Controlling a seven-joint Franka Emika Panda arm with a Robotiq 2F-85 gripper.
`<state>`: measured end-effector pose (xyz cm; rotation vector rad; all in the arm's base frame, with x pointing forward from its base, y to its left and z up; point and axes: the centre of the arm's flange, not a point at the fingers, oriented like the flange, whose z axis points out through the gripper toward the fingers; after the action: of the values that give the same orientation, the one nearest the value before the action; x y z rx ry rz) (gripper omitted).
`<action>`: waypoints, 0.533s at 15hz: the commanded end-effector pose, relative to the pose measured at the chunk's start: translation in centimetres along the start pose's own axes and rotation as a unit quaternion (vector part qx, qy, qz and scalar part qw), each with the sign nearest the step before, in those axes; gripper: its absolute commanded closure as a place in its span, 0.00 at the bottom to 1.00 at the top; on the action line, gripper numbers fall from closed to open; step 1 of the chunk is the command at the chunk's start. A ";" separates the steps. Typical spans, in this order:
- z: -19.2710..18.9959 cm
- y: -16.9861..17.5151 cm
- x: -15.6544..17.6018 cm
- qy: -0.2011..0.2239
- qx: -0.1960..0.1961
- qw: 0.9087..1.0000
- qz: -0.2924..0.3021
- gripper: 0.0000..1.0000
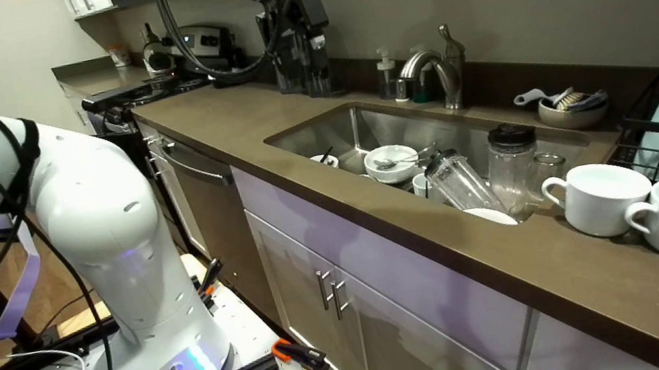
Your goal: Empty a mug into the sink then place it on the left side of the counter
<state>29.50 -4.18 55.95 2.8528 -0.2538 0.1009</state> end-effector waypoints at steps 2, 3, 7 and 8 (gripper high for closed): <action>4.2 2.8 5.9 -0.020 -0.026 0.994 0.103 0.00; 5.5 3.6 6.9 -0.033 -0.027 0.990 0.132 0.00; 9.9 7.6 9.6 -0.080 -0.020 0.969 0.233 0.00; 10.8 8.5 10.2 -0.090 -0.018 0.962 0.258 0.00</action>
<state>35.37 -13.54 49.79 2.7424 -0.8223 -0.0101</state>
